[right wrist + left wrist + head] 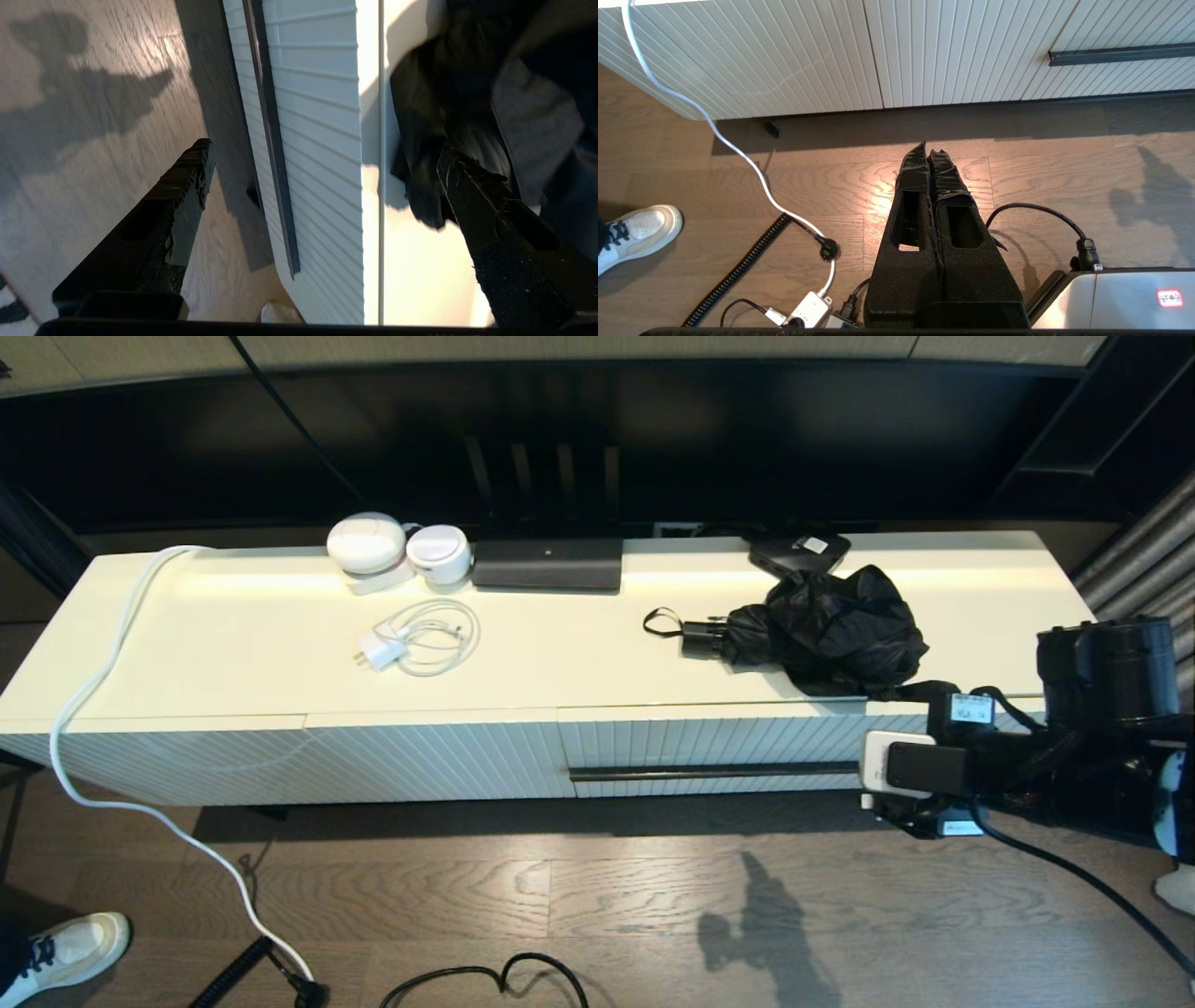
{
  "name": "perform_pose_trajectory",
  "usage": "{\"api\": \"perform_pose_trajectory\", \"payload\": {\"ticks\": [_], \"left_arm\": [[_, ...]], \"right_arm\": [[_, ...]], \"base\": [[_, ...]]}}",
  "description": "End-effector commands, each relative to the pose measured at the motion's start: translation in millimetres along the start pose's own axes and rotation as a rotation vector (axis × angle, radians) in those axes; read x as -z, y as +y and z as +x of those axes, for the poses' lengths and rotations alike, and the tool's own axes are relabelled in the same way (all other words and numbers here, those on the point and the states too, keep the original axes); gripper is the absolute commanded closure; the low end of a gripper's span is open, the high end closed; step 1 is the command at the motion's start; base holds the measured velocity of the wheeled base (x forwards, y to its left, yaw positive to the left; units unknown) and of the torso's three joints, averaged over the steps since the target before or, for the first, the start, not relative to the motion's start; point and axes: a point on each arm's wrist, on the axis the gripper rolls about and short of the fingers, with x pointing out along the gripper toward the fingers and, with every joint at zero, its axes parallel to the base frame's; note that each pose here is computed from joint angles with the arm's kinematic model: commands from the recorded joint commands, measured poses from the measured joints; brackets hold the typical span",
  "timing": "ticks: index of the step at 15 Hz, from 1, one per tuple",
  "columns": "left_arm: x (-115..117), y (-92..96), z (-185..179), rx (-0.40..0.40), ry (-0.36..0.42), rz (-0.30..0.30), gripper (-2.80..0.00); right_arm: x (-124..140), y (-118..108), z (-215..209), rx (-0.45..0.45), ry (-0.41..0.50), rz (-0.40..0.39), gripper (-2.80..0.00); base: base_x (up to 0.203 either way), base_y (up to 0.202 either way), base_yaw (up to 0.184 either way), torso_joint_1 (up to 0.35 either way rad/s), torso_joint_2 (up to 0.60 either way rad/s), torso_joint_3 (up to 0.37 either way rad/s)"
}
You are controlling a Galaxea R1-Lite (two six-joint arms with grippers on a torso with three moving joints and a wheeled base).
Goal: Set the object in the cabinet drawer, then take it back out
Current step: Open the drawer
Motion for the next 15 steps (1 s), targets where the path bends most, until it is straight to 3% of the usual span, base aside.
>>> {"api": "perform_pose_trajectory", "payload": {"ticks": [1,5,15], "left_arm": [[0.0,0.0,0.0,0.0,0.0,0.0,0.0],[0.0,0.0,-0.1,0.0,-0.001,0.0,0.0],[0.0,0.0,-0.1,0.001,-0.002,0.0,0.0]], "right_arm": [[-2.8,9.8,24.6,-0.03,-0.009,-0.013,-2.8],[-1.5,26.7,59.4,-0.05,-0.017,0.041,-2.8],[2.3,65.0,125.5,-0.037,-0.05,0.046,-2.8]], "base": [[0.0,0.0,0.0,0.0,0.0,0.0],[0.0,0.0,0.0,0.0,0.0,0.0],[0.0,0.0,0.0,0.0,0.0,0.0]]}}
